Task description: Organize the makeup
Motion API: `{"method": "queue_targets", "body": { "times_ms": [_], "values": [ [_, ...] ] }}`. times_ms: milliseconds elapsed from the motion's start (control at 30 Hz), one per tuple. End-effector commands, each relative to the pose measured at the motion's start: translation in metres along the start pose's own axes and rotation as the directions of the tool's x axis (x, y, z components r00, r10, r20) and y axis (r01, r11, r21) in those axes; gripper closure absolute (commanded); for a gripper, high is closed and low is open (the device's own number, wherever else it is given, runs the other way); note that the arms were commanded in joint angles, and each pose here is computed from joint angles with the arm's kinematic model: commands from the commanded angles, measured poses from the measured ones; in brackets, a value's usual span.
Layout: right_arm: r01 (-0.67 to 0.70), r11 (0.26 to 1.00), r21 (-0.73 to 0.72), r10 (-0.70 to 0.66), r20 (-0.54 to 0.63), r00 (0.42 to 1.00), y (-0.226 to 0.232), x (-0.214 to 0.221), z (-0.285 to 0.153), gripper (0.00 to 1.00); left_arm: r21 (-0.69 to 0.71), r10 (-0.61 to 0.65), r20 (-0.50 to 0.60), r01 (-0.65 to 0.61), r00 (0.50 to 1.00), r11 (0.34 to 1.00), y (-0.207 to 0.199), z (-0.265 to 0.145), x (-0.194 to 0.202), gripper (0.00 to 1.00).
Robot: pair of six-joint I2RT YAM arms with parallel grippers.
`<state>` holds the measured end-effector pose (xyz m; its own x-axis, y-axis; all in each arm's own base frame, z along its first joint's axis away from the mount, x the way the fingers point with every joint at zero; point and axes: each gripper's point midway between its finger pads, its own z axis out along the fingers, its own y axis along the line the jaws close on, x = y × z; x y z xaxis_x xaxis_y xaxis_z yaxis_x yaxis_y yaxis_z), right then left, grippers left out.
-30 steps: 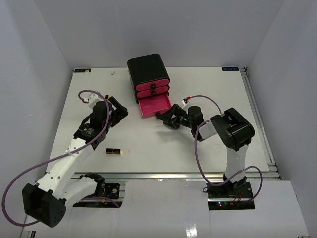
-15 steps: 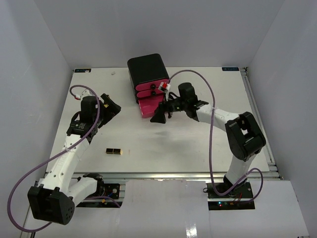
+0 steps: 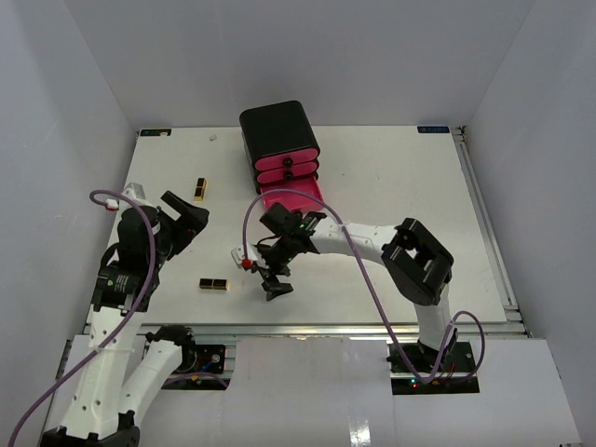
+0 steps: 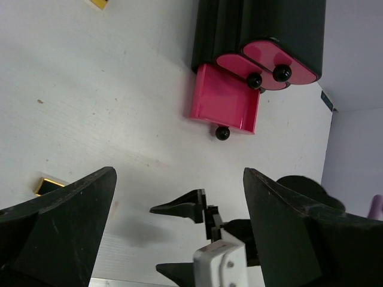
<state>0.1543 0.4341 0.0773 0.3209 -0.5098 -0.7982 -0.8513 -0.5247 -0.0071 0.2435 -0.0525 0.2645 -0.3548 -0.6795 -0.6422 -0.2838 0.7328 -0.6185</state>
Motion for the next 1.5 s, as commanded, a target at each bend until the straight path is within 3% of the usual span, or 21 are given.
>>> {"method": "queue_targets", "body": {
  "times_ms": [0,200,300,567,1000,1300,1467],
  "values": [
    [0.051,0.987,0.151,-0.049,-0.018,0.999,-0.025,-0.032,0.026,0.00,-0.032,-0.079,0.112,0.083,0.991,0.996,0.009,-0.042,-0.022,0.02],
    [-0.151,0.936,0.319,0.149,0.031,0.988,-0.050,-0.042,0.056,0.00,0.035,-0.172,0.232,0.169,0.957,0.985,0.015,-0.083,-0.037,0.02],
    [-0.183,0.911,0.371,0.186,0.027,0.982,-0.059,-0.041,0.068,0.03,0.034,-0.172,0.255,0.169,0.952,0.985,0.017,-0.093,-0.042,0.02],
    [-0.208,0.883,0.421,0.227,0.004,0.974,-0.065,-0.024,0.076,0.06,0.041,-0.146,0.282,0.140,0.948,0.989,0.016,-0.110,-0.050,0.02],
    [-0.210,0.891,0.403,0.207,0.051,0.977,-0.078,-0.036,0.095,0.23,0.073,-0.181,0.267,0.168,0.946,0.983,0.019,-0.114,-0.041,0.03],
    [-0.197,0.892,0.407,0.184,0.070,0.980,-0.087,-0.044,0.092,0.66,0.091,-0.191,0.275,0.173,0.942,0.981,0.018,-0.120,-0.042,0.06],
    [-0.187,0.900,0.394,0.153,0.116,0.981,-0.089,-0.062,0.066,0.84,0.091,-0.191,0.256,0.173,0.948,0.981,0.019,-0.111,-0.036,0.09]
  ]
}}
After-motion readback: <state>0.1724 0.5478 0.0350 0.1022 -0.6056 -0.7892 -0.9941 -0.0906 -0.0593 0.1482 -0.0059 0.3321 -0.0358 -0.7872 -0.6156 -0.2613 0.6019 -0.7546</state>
